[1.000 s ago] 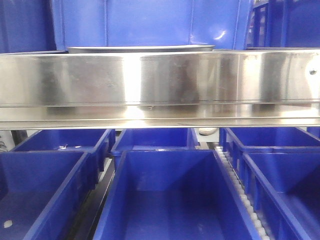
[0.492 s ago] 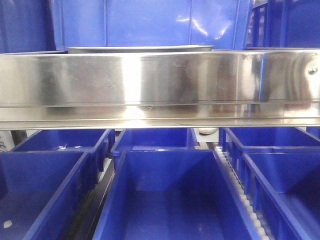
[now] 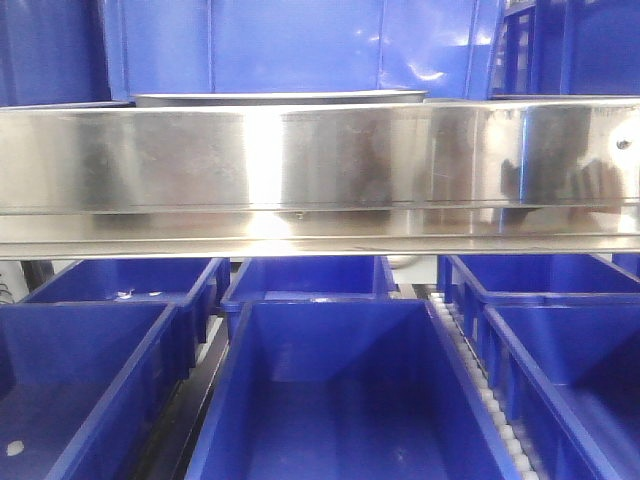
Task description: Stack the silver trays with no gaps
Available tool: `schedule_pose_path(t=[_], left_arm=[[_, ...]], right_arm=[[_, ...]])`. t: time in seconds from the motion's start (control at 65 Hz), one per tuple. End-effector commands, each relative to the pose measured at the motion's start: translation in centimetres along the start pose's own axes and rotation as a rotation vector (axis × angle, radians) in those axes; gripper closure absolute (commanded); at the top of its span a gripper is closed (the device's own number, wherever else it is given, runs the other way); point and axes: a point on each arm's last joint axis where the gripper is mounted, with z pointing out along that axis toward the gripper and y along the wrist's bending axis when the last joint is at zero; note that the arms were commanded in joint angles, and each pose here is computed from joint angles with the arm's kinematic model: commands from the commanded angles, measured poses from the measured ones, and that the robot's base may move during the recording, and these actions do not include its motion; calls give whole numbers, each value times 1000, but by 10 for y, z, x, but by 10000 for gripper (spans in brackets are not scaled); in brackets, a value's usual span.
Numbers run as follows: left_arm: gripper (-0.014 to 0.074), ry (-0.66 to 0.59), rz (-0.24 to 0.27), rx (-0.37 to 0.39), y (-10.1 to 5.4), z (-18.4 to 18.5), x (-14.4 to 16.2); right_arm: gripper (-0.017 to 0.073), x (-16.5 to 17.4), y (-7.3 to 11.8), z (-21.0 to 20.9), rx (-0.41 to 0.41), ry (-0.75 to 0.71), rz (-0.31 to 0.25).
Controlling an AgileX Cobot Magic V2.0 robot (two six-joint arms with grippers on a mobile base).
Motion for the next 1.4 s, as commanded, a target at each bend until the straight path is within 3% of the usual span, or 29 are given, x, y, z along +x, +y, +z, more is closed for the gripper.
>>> schedule_pose_path(t=[0.0,0.523,0.677,0.738,0.877,1.015,1.215,1.338,1.385], left_arm=[[584,-20,2,6,-1,-1,-2],[584,-24,11,3,0,-2,-2],[584,-69,153,-84,6,-16,-3],[584,-60,186,-147,11,-22,4],[584,-31,206,-306,24,-37,32],[584,-35,219,-395,29,-50,55],[584,12,217,-423,34,-58,92],[584,30,208,-400,36,-57,109],[584,100,191,-395,37,-57,115]], right_arm=[[637,-3,0,-1,5,-35,-5],[637,-3,0,-1,5,-35,-5],[637,-3,0,-1,5,-35,-5],[637,-3,0,-1,5,-35,-5],[637,-3,0,-1,5,-35,-5],[637,-3,0,-1,5,-35,-5],[637,-3,0,-1,5,-35,-5],[637,-3,0,-1,5,-35,-5],[637,-3,0,-1,5,-35,-5]])
